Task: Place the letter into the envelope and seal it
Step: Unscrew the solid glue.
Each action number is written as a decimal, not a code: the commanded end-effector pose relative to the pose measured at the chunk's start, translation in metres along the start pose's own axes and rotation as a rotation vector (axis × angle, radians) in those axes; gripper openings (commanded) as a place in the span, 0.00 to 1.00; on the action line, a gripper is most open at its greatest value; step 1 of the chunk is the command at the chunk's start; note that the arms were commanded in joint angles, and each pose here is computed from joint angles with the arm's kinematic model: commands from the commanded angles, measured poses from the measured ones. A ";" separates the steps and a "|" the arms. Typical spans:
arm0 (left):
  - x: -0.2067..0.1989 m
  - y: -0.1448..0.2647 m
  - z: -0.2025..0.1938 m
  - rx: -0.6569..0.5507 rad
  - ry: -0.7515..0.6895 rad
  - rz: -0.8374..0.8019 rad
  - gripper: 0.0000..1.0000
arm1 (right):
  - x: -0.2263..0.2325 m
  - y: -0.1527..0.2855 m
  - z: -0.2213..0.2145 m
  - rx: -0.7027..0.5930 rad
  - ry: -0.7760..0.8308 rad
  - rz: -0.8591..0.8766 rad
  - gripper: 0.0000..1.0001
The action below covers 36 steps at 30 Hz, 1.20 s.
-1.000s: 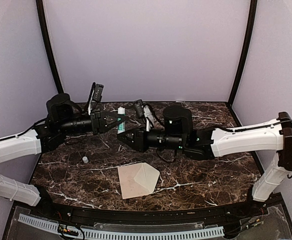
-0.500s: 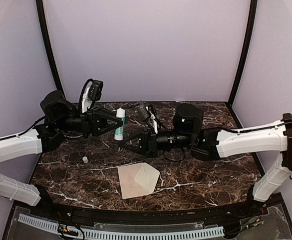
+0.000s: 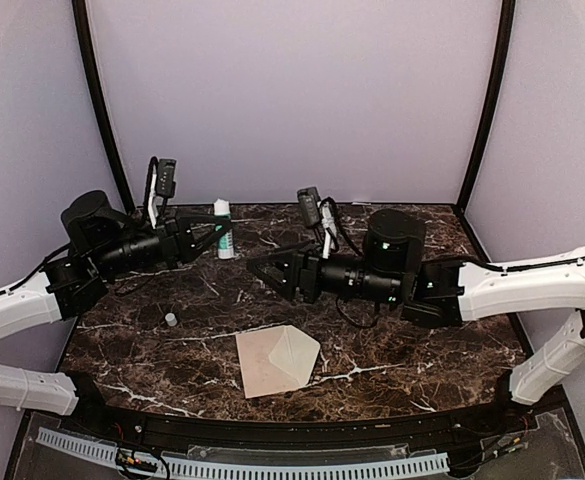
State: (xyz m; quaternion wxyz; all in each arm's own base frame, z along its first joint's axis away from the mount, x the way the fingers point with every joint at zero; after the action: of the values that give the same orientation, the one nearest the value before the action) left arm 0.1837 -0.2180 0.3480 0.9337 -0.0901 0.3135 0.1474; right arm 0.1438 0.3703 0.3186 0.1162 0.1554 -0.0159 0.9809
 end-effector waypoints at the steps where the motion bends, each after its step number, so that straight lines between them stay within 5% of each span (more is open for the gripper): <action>1: 0.027 0.006 0.003 -0.081 0.013 0.275 0.00 | -0.014 -0.020 -0.003 0.050 0.020 -0.320 0.61; 12: 0.038 0.000 -0.004 -0.048 0.070 0.296 0.00 | -0.012 -0.069 -0.007 0.126 0.057 -0.422 0.58; 36: 0.031 -0.009 -0.009 0.017 0.084 0.174 0.00 | -0.012 -0.076 -0.002 0.070 0.027 -0.298 0.00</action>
State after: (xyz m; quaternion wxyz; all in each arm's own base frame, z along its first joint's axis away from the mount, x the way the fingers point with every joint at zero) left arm 0.2122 -0.2167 0.3076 0.8862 -0.0488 0.3690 0.2758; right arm 0.1730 0.4472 0.2927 0.2914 0.1372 0.1004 0.9414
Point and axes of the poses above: each gripper's point midway between its finger pads, its own y axis back along the fingers, its own x axis along the line the jaws close on, z = x × y, the point moved 8 cm from there along y, back along the fingers, and after that the axes turned 12 degrees about y, right-handed, at the moved point
